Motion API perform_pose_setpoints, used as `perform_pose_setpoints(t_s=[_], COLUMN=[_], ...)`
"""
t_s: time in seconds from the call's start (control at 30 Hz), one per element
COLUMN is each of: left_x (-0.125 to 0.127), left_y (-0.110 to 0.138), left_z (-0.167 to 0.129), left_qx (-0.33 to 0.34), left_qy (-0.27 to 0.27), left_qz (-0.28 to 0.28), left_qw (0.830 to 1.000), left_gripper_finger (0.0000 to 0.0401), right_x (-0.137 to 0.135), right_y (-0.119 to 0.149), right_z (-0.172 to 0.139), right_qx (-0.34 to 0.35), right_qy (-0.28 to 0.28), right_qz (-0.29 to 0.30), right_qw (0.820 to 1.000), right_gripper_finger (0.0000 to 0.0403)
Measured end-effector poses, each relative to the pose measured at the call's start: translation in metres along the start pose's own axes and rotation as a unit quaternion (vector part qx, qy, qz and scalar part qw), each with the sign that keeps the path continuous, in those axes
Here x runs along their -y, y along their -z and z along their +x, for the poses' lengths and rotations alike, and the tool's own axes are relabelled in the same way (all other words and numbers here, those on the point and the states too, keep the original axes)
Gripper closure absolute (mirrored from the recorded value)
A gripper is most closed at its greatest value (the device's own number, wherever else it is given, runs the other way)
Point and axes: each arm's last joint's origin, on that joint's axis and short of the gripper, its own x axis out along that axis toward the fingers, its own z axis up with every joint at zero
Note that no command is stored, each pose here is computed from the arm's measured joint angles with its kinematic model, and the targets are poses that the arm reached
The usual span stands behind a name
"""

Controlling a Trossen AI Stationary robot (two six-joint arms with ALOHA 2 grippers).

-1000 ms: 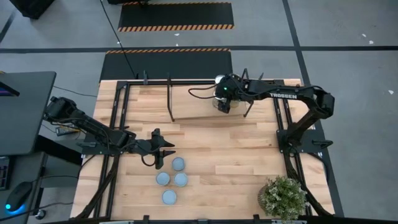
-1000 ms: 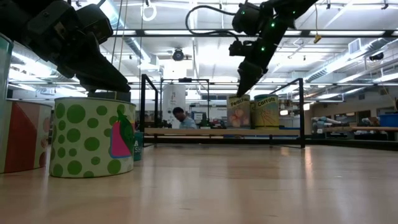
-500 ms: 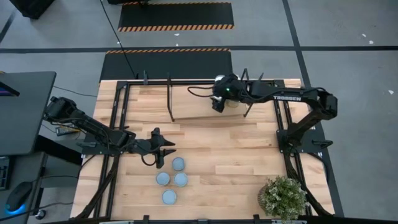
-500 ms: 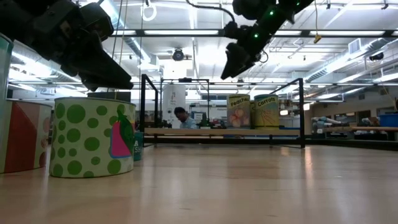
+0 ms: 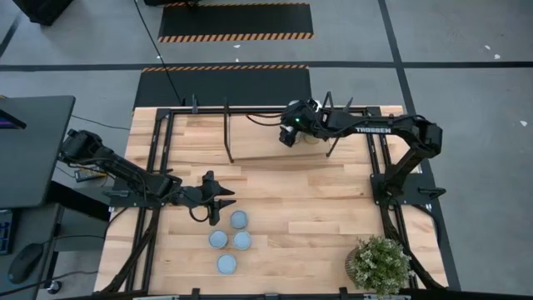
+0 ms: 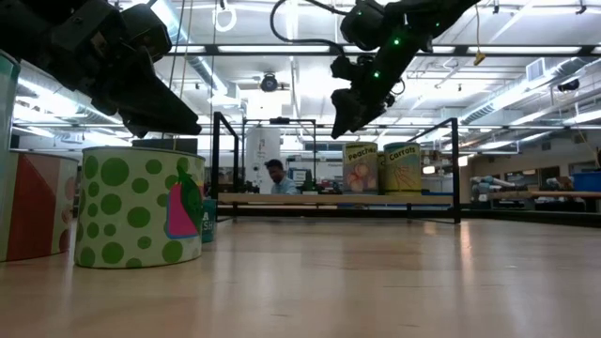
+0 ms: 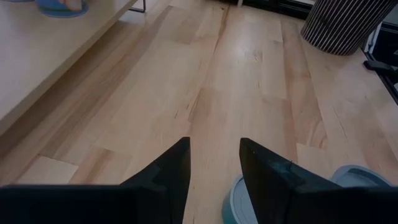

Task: Pick and place cans onto a shelf
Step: Put the canned peaches on the shelf, then put the canned green peas on the shelf

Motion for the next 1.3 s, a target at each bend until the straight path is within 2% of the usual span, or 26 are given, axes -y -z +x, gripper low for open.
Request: perform_pose_setpoints(t_s=[0.63,1.0,1.17,1.3], left_x=[0.000,0.000,0.001,0.002], left_y=[0.000,0.000,0.000,0.001], left_z=[0.000,0.000,0.000,0.000], left_qx=[0.000,0.000,-0.005,-0.014], left_qy=[0.000,0.000,0.011,0.030], left_qz=[0.000,0.000,-0.001,-0.001], left_qw=[1.000,1.000,1.000,0.999], left_gripper_finger=[0.0257,0.0257,0.0257,0.0257], right_x=[0.002,0.002,-0.007,-0.025], right_y=[0.011,0.010,0.004,0.001], right_z=[0.000,-0.003,-0.016,-0.027], right_qx=[-0.051,-0.047,-0.020,0.005], right_qy=[0.025,0.025,0.009,-0.033], right_qz=[-0.012,-0.015,-0.029,-0.046], right_qw=[0.998,0.998,0.999,0.998], right_gripper_finger=[0.0011,0.0011,0.0012,0.0012])
